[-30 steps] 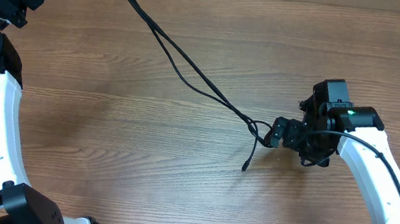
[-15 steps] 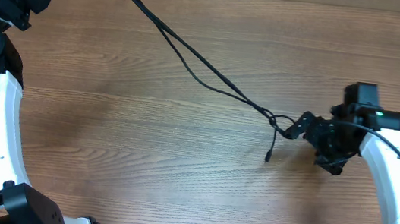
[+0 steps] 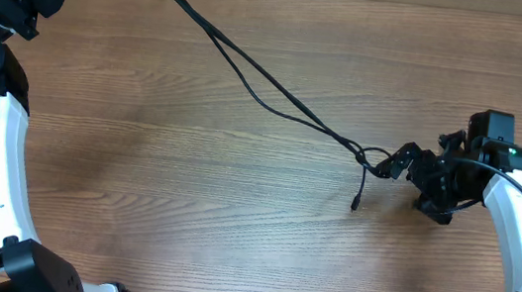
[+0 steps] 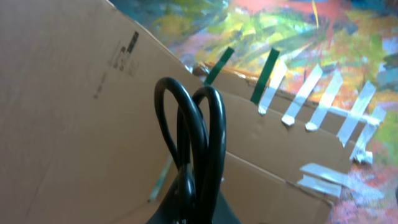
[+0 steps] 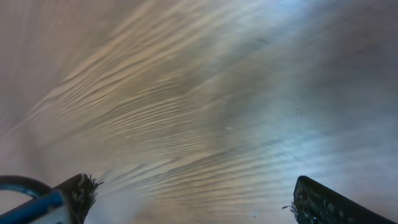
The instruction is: Untangle cables
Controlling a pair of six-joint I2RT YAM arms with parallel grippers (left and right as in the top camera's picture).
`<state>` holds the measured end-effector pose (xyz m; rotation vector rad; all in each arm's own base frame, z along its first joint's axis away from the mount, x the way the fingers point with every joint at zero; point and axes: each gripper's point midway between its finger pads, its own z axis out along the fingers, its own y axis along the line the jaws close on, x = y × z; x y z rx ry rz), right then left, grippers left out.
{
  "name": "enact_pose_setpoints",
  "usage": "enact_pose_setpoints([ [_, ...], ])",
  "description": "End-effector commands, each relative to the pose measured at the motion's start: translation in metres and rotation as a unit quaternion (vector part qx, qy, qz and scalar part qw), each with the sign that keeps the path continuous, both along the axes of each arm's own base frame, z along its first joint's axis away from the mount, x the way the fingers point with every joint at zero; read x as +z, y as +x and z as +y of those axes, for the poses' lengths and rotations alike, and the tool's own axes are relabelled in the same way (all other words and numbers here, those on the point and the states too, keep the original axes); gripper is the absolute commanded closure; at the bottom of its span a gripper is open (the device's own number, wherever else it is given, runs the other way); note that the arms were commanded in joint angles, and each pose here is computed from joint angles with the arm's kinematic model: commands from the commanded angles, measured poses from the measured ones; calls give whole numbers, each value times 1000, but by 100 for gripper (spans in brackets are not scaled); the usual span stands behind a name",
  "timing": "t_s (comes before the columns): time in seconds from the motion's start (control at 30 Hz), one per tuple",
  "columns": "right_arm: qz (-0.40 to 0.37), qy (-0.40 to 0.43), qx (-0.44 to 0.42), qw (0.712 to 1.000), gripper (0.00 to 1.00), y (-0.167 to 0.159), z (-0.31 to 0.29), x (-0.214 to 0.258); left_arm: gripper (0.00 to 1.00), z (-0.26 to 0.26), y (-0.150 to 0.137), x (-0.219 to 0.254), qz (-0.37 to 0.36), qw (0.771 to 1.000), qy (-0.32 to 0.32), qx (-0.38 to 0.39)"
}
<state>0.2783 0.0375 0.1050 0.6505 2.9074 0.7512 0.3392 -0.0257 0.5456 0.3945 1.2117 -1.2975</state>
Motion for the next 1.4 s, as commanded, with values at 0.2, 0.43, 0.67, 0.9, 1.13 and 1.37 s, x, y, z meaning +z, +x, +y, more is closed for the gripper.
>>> enact_pose_setpoints([
  [0.2, -151, 150, 169, 962, 0, 8, 48, 51, 96, -68, -26, -19, 9, 990, 100, -100],
  [0.43, -146, 151, 210, 955, 0, -4, 59, 51, 96, -102, -30, -27, 17, 982, 113, -153],
  [0.67, -140, 141, 273, 941, 0, -18, 80, 46, 96, -125, -12, -42, 54, 975, 117, -179],
  [0.9, -114, 113, 237, 958, 0, -10, 78, 38, 96, -145, 27, -97, 155, 965, 121, -171],
  [1.13, -108, 106, 217, 964, 0, -5, 74, 37, 96, -126, 69, -210, 335, 924, 183, -1],
  [1.37, -165, 110, 274, 941, 0, -1, 80, 42, 96, -162, 24, -249, 207, 913, 344, -73],
])
